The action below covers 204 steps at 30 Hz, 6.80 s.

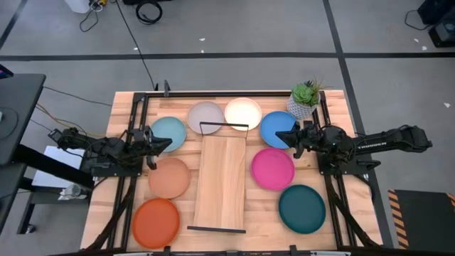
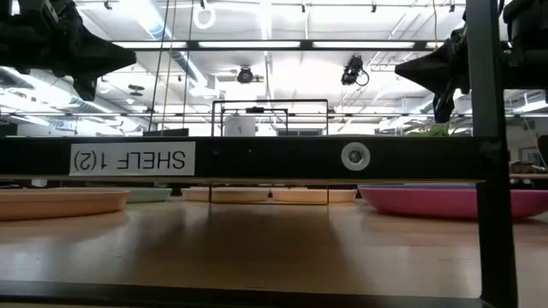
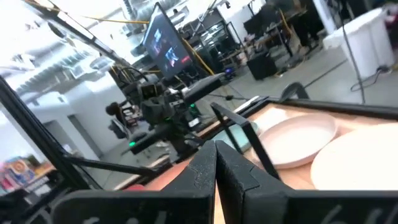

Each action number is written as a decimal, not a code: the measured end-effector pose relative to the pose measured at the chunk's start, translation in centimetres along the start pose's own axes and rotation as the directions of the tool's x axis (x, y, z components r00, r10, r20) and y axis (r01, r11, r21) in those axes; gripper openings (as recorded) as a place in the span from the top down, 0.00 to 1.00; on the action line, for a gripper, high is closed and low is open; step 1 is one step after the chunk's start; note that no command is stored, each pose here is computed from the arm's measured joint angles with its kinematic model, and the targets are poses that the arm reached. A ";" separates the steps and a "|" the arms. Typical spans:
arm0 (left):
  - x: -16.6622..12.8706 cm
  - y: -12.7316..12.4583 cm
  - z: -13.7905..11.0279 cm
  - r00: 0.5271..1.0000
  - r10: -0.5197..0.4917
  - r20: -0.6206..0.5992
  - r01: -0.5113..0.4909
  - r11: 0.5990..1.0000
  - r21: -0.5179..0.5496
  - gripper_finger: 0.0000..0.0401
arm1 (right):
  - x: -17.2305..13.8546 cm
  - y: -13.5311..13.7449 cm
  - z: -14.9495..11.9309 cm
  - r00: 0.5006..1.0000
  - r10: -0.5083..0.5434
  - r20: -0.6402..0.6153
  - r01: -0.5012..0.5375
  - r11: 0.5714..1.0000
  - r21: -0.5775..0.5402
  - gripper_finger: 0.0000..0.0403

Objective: Place and stack plates onto a shelf
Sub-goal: Put the blue plate on the shelf, then stack the pink plate on top of the blue plate on the shelf

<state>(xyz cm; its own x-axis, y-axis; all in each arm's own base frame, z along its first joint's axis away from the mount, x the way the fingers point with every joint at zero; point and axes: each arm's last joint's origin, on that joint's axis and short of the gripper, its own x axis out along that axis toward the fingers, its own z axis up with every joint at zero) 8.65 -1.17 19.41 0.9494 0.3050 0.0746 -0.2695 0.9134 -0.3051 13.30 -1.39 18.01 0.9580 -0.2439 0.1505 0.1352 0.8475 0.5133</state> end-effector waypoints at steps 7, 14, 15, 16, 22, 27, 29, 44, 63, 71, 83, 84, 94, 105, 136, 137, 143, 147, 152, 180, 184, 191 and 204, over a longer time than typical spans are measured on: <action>0.0 0.0 -0.2 1.000 -0.010 -0.021 0.011 1.000 0.013 0.90 | 0.8 -0.1 0.1 0.994 -0.047 -0.101 0.049 0.999 0.017 0.97; 0.0 -0.4 -0.3 0.989 -0.138 -0.051 0.140 0.989 0.050 0.90 | 3.4 0.6 1.3 0.755 -0.429 -0.496 0.360 0.904 -0.233 0.97; 0.0 -0.4 -0.2 0.987 -0.156 -0.050 0.159 0.986 0.054 0.90 | 3.9 0.7 1.4 0.721 -0.471 -0.507 0.373 0.882 -0.289 0.97; 0.0 -0.5 -0.2 0.984 -0.172 -0.054 0.175 0.983 0.056 0.90 | 4.5 0.8 1.4 0.694 -0.496 -0.521 0.371 0.868 -0.331 0.97; -0.1 -0.8 -0.4 0.954 -0.286 -0.093 0.291 0.955 0.049 0.90 | 7.5 0.9 0.3 0.570 -0.535 -0.624 0.269 0.839 -0.473 0.93; -0.2 -0.8 -0.4 0.948 -0.301 -0.102 0.307 0.950 0.048 0.90 | 9.4 0.8 -0.3 0.411 -0.613 -0.674 0.218 0.784 -0.581 0.81; -0.1 -0.8 -0.4 0.956 -0.278 -0.095 0.286 0.955 0.082 0.90 | 9.9 0.7 -0.7 0.367 -0.634 -0.680 0.209 0.769 -0.604 0.75; 0.0 -0.4 -0.2 0.989 -0.140 -0.051 0.146 0.980 0.132 0.90 | 10.2 -0.5 -2.1 0.237 -0.716 -0.657 0.226 0.698 -0.679 0.59; 0.0 -0.5 0.1 0.989 -0.149 -0.017 0.149 0.974 0.173 0.90 | 11.1 -3.0 -3.9 0.182 -0.731 -0.657 0.217 0.682 -0.698 0.79; 0.0 -0.5 0.1 0.989 -0.149 -0.017 0.150 0.974 0.173 0.90 | 11.0 -3.2 -4.2 0.162 -0.729 -0.665 0.214 0.684 -0.698 0.97; 0.0 -0.5 0.1 0.989 -0.149 -0.017 0.150 0.973 0.174 0.90 | 10.8 1.7 -1.2 0.162 -0.717 -0.679 0.243 0.695 -0.676 0.97; 0.0 -0.5 0.1 0.989 -0.149 -0.017 0.150 0.973 0.174 0.90 | 11.0 2.7 -0.9 0.160 -0.698 -0.698 0.241 0.713 -0.659 0.97; 0.0 -0.5 0.2 0.988 -0.151 -0.008 0.151 0.978 0.145 0.90 | 10.6 15.1 -2.1 0.242 -0.484 -0.841 -0.085 0.853 -0.516 0.97; 0.0 -0.5 0.2 0.988 -0.152 -0.004 0.151 0.978 0.141 0.90 | 15.9 17.5 -7.7 0.427 -0.368 -0.826 -0.564 0.606 -0.561 0.97; 0.0 -0.5 0.1 0.989 -0.146 -0.016 0.147 0.974 0.175 0.90 | 17.4 13.3 -5.1 0.279 -0.534 -0.798 -0.306 0.738 -0.601 0.59; 0.0 -0.5 0.1 0.989 -0.146 -0.016 0.147 0.974 0.175 0.90 | 16.9 13.1 -5.5 0.247 -0.530 -0.811 -0.287 0.759 -0.584 0.58; 0.0 -0.5 0.1 0.989 -0.146 -0.017 0.147 0.974 0.175 0.90 | 14.4 12.2 -7.8 0.114 -0.518 -0.848 -0.214 0.820 -0.530 0.55; 0.0 -0.5 0.1 0.989 -0.146 -0.016 0.147 0.974 0.175 0.90 | 13.9 12.2 -8.5 0.115 -0.514 -0.850 -0.183 0.830 -0.526 0.55; 0.0 -0.5 0.1 0.989 -0.146 -0.016 0.147 0.974 0.175 0.90 | 13.2 12.9 -9.6 0.155 -0.495 -0.855 -0.141 0.845 -0.516 0.56; 0.0 -0.5 0.1 0.989 -0.146 -0.016 0.147 0.974 0.174 0.90 | 9.4 9.7 -11.8 0.043 -0.631 -0.774 -0.056 0.772 -0.633 0.88; 0.0 -0.5 0.1 0.989 -0.146 -0.016 0.147 0.974 0.175 0.90 | 10.2 10.9 -10.1 -0.008 -0.668 -0.744 -0.074 0.742 -0.666 0.96; 0.0 -0.5 0.1 0.989 -0.147 -0.016 0.148 0.974 0.174 0.90 | 12.1 15.3 -6.8 0.075 -0.683 -0.727 -0.083 0.722 -0.687 0.94; 0.0 -0.5 0.1 0.989 -0.147 -0.016 0.147 0.974 0.174 0.90 | 14.8 18.8 -4.6 0.334 -0.610 -0.718 -0.206 0.697 -0.687 0.95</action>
<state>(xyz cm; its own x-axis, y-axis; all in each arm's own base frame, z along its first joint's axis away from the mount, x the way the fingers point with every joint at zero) 8.73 -1.57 19.65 0.9812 0.1634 0.1029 -0.1508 0.9812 -0.1205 31.16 13.14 25.99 0.4187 -0.2600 -0.8701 0.0708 0.9646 -0.2541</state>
